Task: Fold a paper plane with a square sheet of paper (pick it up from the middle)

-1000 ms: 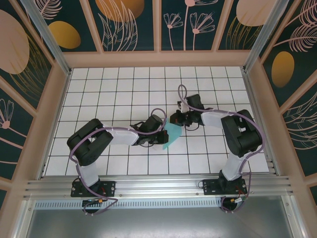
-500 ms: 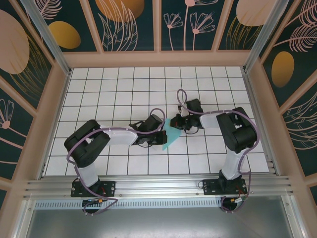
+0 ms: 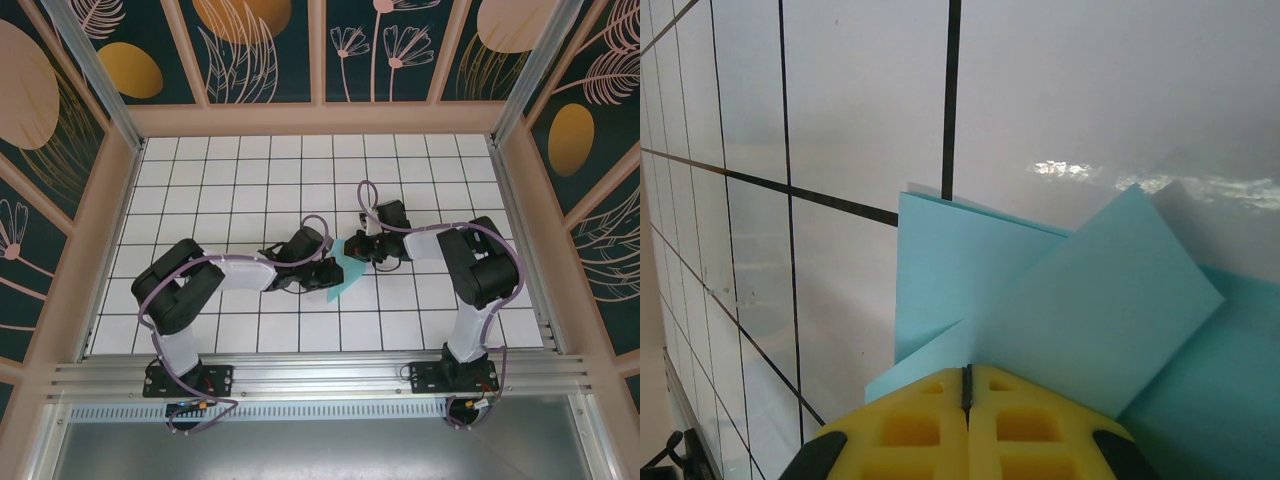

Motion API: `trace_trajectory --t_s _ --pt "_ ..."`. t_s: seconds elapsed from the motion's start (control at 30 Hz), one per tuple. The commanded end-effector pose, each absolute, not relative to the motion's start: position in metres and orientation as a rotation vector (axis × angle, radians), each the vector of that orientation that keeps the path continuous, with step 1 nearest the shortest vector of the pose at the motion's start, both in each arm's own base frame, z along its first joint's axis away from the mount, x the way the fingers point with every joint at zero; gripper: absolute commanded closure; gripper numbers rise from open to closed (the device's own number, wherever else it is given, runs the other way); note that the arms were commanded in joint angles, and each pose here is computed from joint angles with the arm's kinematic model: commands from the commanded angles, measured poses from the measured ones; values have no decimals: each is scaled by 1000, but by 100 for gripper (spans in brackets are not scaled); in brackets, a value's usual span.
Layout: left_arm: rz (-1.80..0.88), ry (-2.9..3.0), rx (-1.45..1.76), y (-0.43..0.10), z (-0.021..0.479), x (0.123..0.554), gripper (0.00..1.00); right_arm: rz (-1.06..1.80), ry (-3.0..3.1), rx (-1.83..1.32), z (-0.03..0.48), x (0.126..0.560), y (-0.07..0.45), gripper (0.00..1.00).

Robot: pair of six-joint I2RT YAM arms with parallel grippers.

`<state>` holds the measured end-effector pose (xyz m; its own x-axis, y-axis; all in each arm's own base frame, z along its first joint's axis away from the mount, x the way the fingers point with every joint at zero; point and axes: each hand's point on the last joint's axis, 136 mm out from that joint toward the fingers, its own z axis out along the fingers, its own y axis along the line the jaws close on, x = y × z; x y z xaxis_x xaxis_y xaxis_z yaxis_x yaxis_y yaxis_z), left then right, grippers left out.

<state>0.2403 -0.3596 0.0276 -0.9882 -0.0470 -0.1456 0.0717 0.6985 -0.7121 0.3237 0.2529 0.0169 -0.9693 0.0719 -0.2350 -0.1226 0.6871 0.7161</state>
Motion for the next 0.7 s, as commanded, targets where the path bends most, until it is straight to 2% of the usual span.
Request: trace_trajectory --t_s 0.0,0.23,0.67 --pt "-1175 2822 -16 -349 11 224 87 991 2813 42 -26 299 231 98" --pt "-1115 2993 68 -324 -20 180 86 966 2824 52 -31 300 229 98" --pt "-1151 3032 143 -321 -19 157 86 962 2822 54 -31 302 229 98"
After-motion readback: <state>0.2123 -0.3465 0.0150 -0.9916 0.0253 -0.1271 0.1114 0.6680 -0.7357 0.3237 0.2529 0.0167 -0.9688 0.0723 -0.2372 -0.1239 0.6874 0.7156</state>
